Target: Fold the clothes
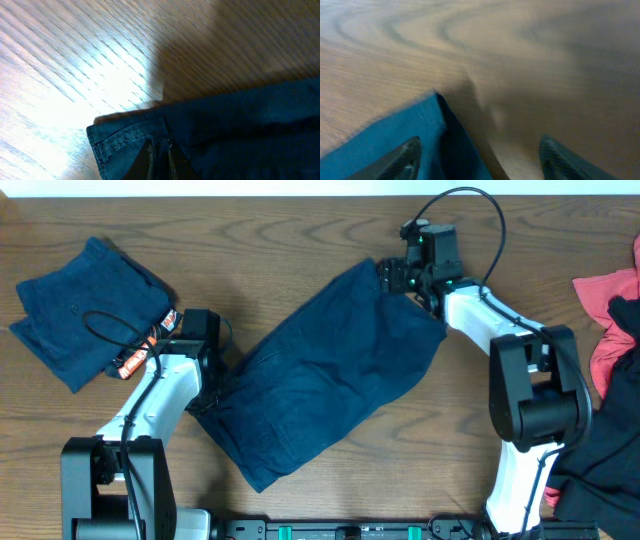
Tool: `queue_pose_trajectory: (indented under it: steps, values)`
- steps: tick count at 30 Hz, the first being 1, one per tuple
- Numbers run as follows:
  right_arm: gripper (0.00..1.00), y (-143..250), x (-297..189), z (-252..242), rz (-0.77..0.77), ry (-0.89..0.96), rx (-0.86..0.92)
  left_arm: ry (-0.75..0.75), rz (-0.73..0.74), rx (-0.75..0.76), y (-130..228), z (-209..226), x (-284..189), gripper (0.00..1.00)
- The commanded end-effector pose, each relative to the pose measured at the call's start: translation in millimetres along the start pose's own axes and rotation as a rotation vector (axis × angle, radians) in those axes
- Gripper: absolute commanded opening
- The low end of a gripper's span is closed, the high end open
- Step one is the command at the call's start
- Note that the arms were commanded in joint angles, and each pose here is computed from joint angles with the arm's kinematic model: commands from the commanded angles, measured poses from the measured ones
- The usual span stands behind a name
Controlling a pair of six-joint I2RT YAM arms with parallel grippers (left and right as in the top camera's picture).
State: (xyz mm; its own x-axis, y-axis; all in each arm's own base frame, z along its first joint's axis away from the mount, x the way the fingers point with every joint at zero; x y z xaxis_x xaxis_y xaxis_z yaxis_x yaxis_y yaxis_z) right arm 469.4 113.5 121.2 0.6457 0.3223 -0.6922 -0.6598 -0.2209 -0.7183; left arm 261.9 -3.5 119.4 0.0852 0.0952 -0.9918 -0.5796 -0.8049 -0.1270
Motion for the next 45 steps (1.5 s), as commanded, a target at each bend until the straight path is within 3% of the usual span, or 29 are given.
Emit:
queue_pose_trajectory:
  steps: [1, 3, 6, 7, 11, 13, 16, 20, 22, 25, 29, 31, 34, 39, 45]
  values:
    - [0.72, -11.2, -30.6, -13.8, 0.015, 0.015, 0.035, -0.049, -0.066, -0.029, -4.7, 6.5, 0.1, 0.09]
    - [0.57, 1.5, -40.1, -16.4, 0.115, -0.016, 0.071, -0.049, -0.066, -0.030, -4.8, 6.4, 0.2, 0.09]
    - [0.27, 30.9, -46.7, -19.3, 0.308, -0.033, 0.104, -0.045, -0.068, -0.047, -5.0, 6.0, 0.2, 0.10]
    - [0.24, 39.3, -46.7, -20.3, 0.355, -0.033, 0.116, -0.042, -0.070, -0.048, -5.3, 5.5, 0.2, 0.09]
    - [0.24, 64.5, -42.8, -21.9, 0.473, -0.018, 0.125, -0.026, -0.081, -0.050, -6.9, 3.2, 0.1, 0.11]
    - [0.24, 74.4, -40.5, -21.8, 0.509, -0.016, 0.121, -0.020, -0.084, -0.051, -7.5, 2.4, 0.1, 0.17]
    - [0.18, 89.7, -39.9, -24.0, 0.563, 0.034, 0.126, -0.004, -0.094, -0.053, -9.0, 0.1, 0.0, 0.17]
    - [0.32, 106.5, -41.7, -30.4, 0.621, 0.163, 0.143, 0.010, -0.104, -0.043, -10.5, -2.0, -0.2, 0.17]
    - [0.34, 114.1, -41.2, -29.7, 0.632, 0.163, 0.139, 0.016, -0.109, -0.030, -11.1, -3.0, -0.2, 0.17]
    - [0.24, 125.3, -42.0, -28.0, 0.661, 0.159, 0.142, 0.025, -0.115, -0.027, -12.0, -4.3, -0.4, 0.17]
    - [0.17, 137.9, -44.2, -25.5, 0.702, 0.153, 0.147, 0.036, -0.122, -0.029, -13.1, -5.9, -0.5, 0.21]
    - [0.02, 143.1, -47.0, -24.0, 0.735, 0.149, 0.151, 0.041, -0.126, -0.026, -13.6, -6.6, -0.6, 0.21]
    - [0.01, 150.1, -54.7, -25.8, 0.801, 0.173, 0.180, 0.058, -0.137, -0.025, -15.4, -9.1, -1.0, 0.21]
    - [0.01, 167.1, -78.9, -54.8, 0.913, 0.416, 0.404, 0.138, -0.201, 0.039, -24.0, -21.5, -3.7, 0.21]
    - [0.01, 184.1, -103.8, -87.7, 0.971, 0.523, 0.636, 0.204, -0.248, 0.030, -30.6, -30.8, -6.9, 0.22]
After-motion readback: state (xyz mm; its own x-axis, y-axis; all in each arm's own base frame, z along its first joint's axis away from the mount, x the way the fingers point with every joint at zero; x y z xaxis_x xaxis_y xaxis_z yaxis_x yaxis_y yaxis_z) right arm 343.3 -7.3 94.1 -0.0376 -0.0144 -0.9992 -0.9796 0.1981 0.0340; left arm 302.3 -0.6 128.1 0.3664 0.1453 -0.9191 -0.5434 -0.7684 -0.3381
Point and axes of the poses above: each gripper's point midway between its finger pads, its own x axis out along the fingers, its own z axis along the line the jaws close on, y = z × x, the point moved 10 cm from there along -x, back along the fingers, and after that the axes turned 15 degrees about -x, right-handed, at the moved point
